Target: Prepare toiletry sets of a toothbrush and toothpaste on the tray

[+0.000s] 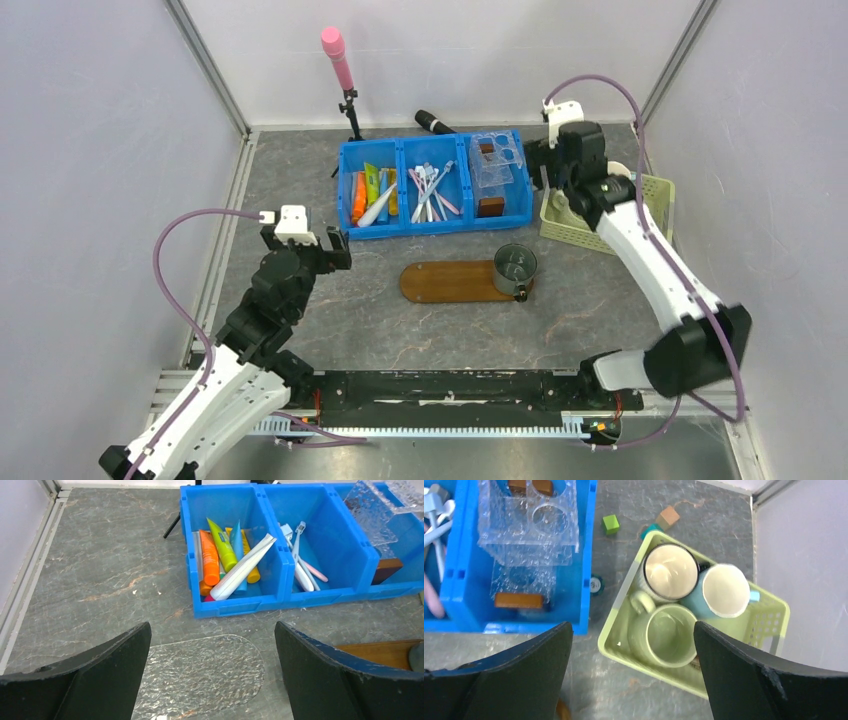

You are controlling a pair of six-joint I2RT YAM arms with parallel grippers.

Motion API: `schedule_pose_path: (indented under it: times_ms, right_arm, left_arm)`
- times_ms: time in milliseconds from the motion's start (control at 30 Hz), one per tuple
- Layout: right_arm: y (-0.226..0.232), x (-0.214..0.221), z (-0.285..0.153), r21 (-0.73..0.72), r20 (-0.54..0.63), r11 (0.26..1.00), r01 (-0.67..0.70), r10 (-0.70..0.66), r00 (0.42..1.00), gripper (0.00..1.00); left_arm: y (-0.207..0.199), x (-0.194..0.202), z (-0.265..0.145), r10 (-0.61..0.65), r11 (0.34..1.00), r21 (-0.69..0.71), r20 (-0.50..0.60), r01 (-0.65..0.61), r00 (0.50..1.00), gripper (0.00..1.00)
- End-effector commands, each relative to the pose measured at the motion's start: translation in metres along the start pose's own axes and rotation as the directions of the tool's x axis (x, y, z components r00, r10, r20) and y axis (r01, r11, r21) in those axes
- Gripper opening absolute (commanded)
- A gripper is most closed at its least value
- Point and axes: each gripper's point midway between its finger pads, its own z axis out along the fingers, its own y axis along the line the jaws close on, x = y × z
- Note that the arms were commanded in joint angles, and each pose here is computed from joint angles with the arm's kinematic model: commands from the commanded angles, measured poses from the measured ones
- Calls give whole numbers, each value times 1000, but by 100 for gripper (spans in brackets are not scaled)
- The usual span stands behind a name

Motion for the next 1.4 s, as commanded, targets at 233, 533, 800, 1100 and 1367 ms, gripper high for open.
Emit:
schedule_pose_path:
  times_ms: [233, 533, 800, 1100, 1367]
  right_arm:
    - [4, -64, 117, -159, 68, 987, -22, 33, 997, 87]
    - [37, -51, 159, -279, 21, 959, -53, 61, 998, 77]
    - [47, -25, 181, -290, -38, 954, -72, 63, 997, 68]
    - [59, -8, 190, -323, -81, 942, -91, 69, 994, 59]
    - [63, -6, 191, -340, -90, 934, -109, 83, 992, 52]
  left_arm:
    - [7, -4, 4, 20, 997, -72, -61, -25, 998, 100]
    - [18, 4, 10, 30, 988, -149, -58, -38, 998, 100]
    - [22, 12, 13, 55, 984, -166, -71, -67, 996, 100]
    - [21, 12, 15, 54, 984, -164, -68, -64, 996, 100]
    - [21, 13, 14, 50, 985, -163, -69, -61, 996, 100]
